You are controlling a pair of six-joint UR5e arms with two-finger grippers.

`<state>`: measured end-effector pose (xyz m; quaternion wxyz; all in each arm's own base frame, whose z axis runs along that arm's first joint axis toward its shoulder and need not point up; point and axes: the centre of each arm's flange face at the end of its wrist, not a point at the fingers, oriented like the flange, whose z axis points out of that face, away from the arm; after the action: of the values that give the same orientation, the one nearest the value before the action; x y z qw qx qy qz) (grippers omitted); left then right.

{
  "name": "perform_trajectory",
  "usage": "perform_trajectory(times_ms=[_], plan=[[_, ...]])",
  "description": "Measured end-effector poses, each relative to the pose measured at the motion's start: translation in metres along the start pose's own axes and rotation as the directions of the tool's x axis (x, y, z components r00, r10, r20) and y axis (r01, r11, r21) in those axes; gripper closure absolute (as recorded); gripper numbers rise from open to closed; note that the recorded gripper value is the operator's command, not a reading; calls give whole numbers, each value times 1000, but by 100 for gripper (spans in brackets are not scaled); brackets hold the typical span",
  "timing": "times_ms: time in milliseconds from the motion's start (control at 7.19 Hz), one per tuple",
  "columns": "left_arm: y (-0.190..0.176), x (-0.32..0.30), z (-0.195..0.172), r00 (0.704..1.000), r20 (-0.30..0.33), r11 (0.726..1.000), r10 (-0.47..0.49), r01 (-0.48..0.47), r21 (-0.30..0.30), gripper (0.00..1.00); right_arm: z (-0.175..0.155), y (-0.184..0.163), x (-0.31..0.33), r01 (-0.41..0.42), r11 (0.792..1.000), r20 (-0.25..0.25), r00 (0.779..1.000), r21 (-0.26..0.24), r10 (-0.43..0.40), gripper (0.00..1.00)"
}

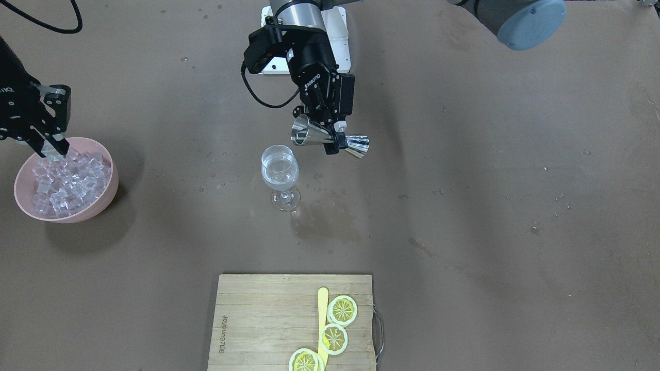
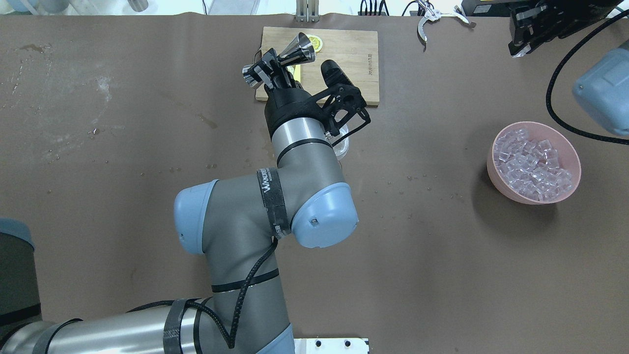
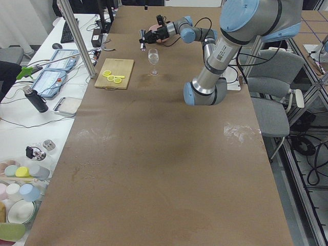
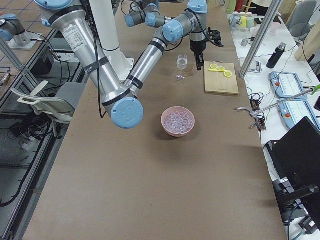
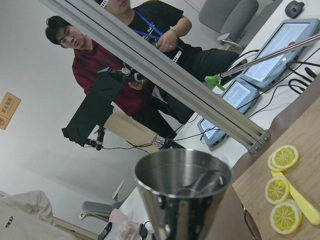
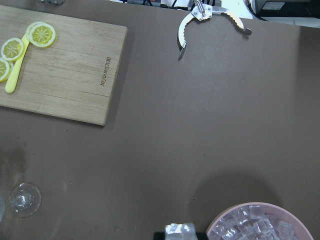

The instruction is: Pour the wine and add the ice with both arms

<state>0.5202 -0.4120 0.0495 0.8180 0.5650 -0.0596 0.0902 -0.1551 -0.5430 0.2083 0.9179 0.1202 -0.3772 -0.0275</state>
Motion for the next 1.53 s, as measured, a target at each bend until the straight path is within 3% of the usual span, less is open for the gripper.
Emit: perform_trajectory(times_ms=[834, 1529], plan=[[17, 61, -12, 989, 46, 990, 143, -143, 9, 100, -1, -3, 3, 1, 1000, 2, 1000, 2, -1, 100], [16, 78, -6, 978, 75, 981, 195, -195, -2, 100, -2, -3, 7, 0, 1000, 6, 1000, -2, 0, 100]])
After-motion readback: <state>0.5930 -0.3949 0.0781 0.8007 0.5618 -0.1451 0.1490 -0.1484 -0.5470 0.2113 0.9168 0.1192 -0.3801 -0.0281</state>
